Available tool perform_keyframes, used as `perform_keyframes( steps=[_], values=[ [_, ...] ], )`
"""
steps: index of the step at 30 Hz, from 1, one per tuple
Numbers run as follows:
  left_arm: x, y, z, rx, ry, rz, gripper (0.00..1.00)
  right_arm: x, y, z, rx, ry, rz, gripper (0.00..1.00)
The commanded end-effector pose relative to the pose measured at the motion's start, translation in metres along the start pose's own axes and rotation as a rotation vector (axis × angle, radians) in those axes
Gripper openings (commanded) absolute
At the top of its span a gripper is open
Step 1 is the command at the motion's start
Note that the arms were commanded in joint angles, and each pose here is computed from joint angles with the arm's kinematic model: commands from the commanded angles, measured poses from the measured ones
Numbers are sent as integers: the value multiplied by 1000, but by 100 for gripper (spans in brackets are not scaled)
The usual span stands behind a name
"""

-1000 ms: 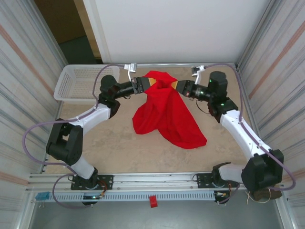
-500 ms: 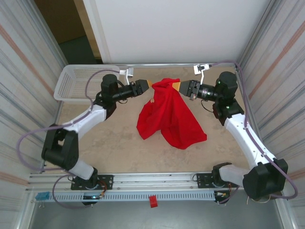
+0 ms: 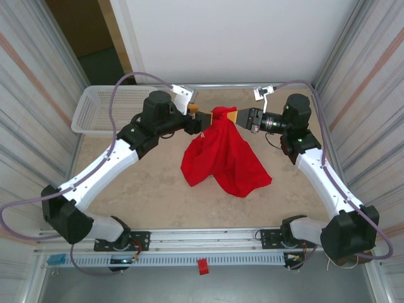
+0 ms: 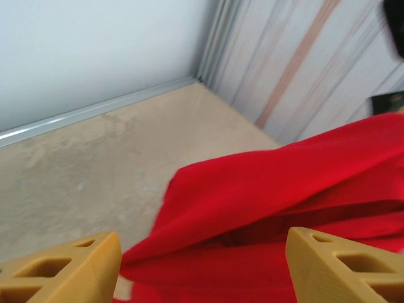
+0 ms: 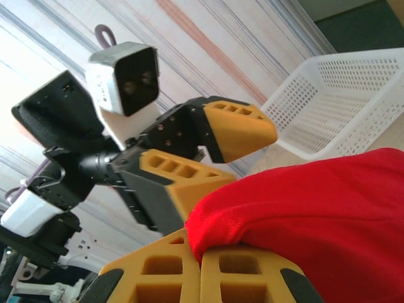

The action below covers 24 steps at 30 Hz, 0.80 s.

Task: Fold the inside-out t-shirt

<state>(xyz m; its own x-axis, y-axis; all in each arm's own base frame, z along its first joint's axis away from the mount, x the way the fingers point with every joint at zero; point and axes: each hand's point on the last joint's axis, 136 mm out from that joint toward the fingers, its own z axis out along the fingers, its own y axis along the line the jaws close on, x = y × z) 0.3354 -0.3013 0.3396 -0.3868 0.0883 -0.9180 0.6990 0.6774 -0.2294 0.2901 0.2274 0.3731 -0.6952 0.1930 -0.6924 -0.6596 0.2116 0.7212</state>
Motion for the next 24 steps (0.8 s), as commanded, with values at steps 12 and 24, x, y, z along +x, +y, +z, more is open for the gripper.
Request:
perform_keyframes(
  steps=[12,24],
  values=[
    [4,-3,16,44,35,217,73,4,12,0,-45,38,-44,0],
    [-5,-3,26,52,22,228,73,15,14,2,-49,82,-45,0]
  ],
)
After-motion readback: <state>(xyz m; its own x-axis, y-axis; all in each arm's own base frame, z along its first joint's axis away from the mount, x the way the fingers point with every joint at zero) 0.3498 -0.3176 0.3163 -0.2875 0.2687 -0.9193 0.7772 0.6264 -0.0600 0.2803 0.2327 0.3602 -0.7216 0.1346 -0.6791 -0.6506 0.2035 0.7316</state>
